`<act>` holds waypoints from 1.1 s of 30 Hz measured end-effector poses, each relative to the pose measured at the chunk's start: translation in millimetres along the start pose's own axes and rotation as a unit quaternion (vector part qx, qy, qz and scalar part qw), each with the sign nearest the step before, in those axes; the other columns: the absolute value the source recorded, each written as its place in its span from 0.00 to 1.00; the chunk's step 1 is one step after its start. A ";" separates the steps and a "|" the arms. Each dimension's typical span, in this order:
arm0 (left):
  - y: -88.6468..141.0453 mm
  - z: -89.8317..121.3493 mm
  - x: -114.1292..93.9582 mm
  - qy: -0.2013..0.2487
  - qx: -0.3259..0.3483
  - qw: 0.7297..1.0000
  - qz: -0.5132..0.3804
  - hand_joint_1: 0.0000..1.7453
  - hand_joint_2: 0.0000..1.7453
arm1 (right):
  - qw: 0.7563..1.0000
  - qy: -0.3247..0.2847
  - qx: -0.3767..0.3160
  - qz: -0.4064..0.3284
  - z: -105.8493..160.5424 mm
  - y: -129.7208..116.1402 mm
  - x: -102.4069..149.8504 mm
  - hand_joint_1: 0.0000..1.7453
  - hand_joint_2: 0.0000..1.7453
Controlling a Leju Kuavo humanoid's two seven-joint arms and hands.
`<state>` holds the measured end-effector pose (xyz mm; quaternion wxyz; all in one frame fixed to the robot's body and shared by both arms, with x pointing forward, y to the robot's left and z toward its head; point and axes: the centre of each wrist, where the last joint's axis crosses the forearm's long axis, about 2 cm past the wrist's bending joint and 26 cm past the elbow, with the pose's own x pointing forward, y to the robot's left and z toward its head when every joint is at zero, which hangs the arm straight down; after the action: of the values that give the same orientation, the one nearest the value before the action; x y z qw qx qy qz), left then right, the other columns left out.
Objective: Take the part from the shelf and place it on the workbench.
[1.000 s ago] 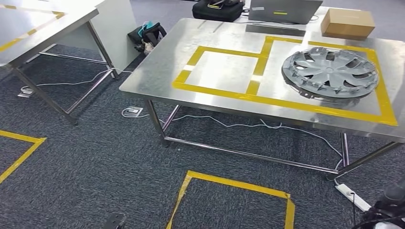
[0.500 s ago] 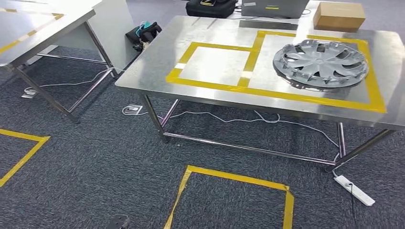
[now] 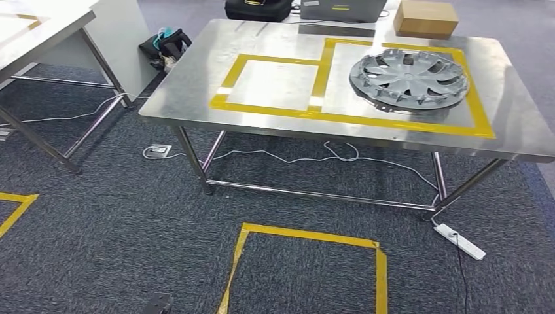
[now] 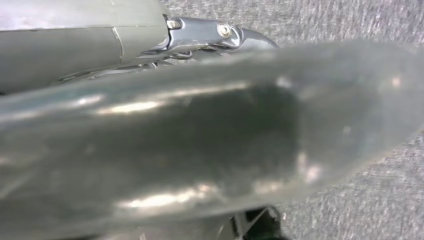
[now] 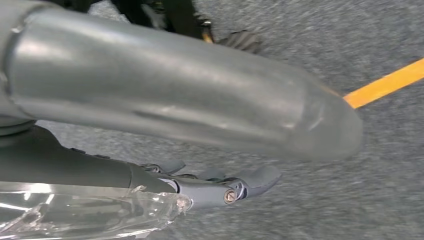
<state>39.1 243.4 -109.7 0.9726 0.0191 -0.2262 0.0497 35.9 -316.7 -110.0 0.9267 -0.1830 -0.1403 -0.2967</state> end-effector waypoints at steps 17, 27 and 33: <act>0.1 -0.3 0.9 0.017 0.008 1.000 -0.005 0.00 0.00 | 1.000 0.000 0.016 0.017 1.1 6.4 1.7 0.00 0.00; 1.6 -0.5 2.2 0.030 0.056 0.998 -0.026 0.00 0.00 | 0.999 0.008 0.023 0.023 2.5 10.0 0.1 0.00 0.00; -0.5 -1.6 6.7 0.054 0.078 0.995 -0.043 0.00 0.00 | 0.999 0.010 0.040 0.022 3.6 13.3 -0.7 0.00 0.00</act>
<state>45.8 243.5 -108.2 0.9802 0.1019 -0.1676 0.0259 42.9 -304.7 -110.4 0.9408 -0.1455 -0.1393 -0.2725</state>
